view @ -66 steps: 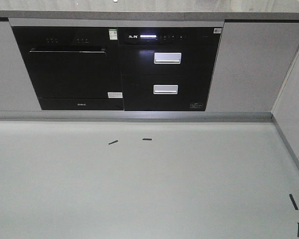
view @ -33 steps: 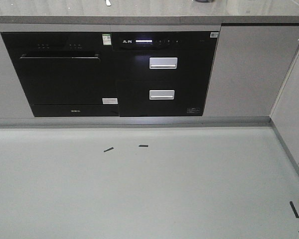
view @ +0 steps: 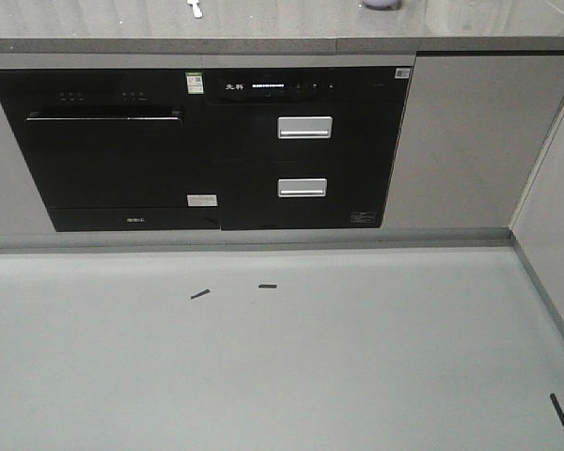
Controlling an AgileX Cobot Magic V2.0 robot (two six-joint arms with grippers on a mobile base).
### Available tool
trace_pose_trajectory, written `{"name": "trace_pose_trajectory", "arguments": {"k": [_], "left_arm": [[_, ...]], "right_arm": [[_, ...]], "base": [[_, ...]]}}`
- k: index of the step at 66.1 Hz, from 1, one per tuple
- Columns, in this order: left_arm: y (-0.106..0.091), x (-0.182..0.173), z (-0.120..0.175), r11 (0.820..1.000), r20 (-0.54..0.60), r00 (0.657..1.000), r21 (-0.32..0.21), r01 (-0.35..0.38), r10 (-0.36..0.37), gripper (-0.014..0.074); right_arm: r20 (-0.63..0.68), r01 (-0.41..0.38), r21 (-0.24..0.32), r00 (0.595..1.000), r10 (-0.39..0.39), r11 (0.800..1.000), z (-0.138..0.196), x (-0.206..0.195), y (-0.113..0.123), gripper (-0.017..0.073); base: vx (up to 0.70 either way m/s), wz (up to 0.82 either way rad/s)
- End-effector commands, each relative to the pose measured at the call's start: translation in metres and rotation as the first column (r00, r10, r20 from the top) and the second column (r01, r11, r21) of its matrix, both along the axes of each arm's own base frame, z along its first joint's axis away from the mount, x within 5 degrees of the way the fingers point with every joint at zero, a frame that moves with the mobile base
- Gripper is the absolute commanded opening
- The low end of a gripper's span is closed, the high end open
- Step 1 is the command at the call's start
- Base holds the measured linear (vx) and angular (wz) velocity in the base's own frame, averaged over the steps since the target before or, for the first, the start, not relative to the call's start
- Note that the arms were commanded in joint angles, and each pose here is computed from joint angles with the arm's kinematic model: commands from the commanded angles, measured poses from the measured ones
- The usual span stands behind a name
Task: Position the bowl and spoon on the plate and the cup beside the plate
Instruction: 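Drive the base forward toward the grey countertop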
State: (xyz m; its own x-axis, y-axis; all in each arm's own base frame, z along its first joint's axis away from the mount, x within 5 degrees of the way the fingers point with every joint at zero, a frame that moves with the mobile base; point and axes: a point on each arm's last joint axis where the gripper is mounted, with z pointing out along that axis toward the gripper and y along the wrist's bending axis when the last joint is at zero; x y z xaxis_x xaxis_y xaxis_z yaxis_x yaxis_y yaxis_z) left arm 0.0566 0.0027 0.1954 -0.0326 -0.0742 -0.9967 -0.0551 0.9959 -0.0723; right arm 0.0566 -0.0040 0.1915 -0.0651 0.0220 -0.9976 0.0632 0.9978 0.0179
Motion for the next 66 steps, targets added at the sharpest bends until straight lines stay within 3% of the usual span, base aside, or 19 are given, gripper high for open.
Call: {"name": "trace_pose_trajectory", "arguments": {"k": [1, 66], "left_arm": [[0.0005, 0.0018, -0.0025, 1.0, 0.036, 0.999, -0.004, -0.005, 0.005, -0.0006], [0.0005, 0.0018, -0.0025, 1.0, 0.036, 0.999, -0.004, -0.005, 0.005, -0.0006]], "right_arm": [[0.07, -0.004, -0.016, 0.998, 0.005, 1.0, 0.0025, 0.0, 0.0005, -0.0002], [0.07, -0.004, -0.016, 0.998, 0.005, 1.0, 0.0025, 0.0, 0.0005, -0.0002]], "base": [[0.1, -0.03], [0.1, -0.02]]}}
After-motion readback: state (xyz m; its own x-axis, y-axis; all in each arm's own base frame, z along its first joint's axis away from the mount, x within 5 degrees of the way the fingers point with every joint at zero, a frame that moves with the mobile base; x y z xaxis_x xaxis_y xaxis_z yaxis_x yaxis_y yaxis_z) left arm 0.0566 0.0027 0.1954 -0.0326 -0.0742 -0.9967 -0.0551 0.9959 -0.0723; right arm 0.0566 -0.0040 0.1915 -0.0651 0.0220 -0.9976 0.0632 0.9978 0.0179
